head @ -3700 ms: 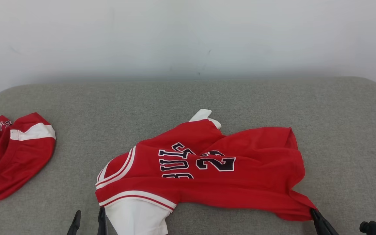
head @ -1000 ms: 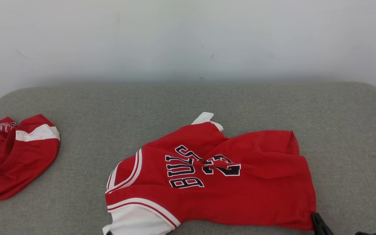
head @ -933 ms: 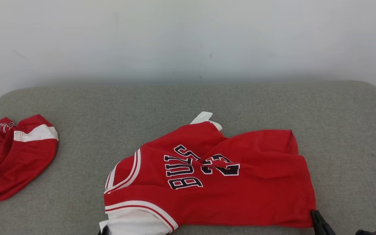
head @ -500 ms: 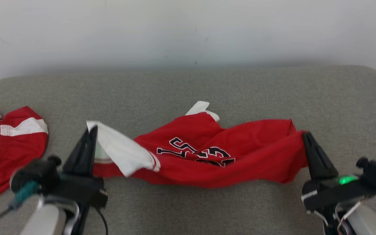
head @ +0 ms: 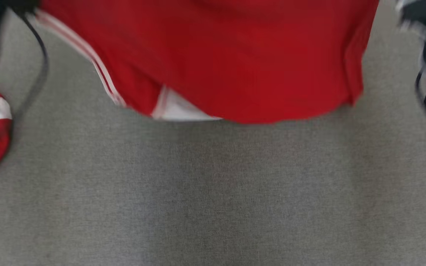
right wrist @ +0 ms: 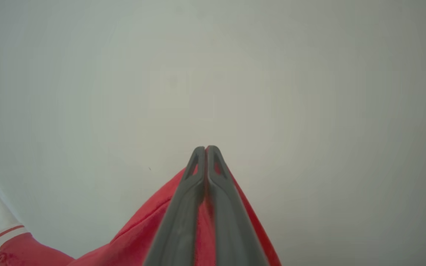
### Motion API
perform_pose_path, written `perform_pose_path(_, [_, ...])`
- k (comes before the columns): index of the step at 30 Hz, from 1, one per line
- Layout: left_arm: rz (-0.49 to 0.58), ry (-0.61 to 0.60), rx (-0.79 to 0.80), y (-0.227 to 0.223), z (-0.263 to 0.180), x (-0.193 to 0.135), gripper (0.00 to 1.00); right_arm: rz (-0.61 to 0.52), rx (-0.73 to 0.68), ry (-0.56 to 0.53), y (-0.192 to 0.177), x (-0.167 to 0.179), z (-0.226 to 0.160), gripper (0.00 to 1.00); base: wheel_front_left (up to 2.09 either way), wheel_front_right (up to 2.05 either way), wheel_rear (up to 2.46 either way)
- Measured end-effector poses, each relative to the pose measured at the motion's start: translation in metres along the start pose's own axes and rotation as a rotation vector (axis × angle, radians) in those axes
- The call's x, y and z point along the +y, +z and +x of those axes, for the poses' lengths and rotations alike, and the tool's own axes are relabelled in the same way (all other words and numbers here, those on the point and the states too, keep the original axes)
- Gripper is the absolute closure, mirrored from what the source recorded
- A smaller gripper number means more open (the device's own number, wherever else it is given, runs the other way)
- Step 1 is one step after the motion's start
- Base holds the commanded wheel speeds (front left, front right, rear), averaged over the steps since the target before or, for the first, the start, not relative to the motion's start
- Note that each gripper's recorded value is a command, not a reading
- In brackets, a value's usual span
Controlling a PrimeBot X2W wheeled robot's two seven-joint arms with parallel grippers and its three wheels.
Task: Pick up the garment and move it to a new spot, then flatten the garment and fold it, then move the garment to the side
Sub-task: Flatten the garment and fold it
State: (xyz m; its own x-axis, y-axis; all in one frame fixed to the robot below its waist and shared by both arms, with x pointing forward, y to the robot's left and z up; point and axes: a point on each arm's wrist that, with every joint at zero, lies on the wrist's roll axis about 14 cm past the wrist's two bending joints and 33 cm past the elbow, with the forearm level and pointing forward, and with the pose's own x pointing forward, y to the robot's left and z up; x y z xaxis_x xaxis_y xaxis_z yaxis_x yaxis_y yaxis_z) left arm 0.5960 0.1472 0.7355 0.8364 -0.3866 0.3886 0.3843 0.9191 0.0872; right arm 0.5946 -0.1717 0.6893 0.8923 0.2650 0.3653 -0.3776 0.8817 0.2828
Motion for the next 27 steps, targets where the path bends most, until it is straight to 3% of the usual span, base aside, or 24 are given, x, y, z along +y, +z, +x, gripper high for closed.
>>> perform_pose_path(5, [0.066, 0.035, -0.041, 0.022, 0.046, 0.032, 1.0, -0.004, -0.066, -0.009, 0.032, -0.012, 0.056, 1.0, 0.0, 0.0, 0.0])
perform_pose_path(10, [0.089, 0.039, -0.107, 0.048, 0.084, 0.04, 1.0, -0.021, -0.108, -0.043, 0.056, -0.026, 0.089, 1.0, 0.0, 0.0, 0.0])
perform_pose_path(21, [0.133, 0.021, -0.157, 0.075, 0.12, 0.032, 1.0, -0.076, -0.097, -0.098, 0.061, -0.042, 0.112, 1.0, 0.0, 0.0, 0.0])
perform_pose_path(27, [0.127, 0.013, -0.106, 0.046, 0.125, 0.032, 1.0, -0.087, -0.055, -0.116, 0.038, -0.053, 0.114, 1.0, 0.0, 0.0, 0.0])
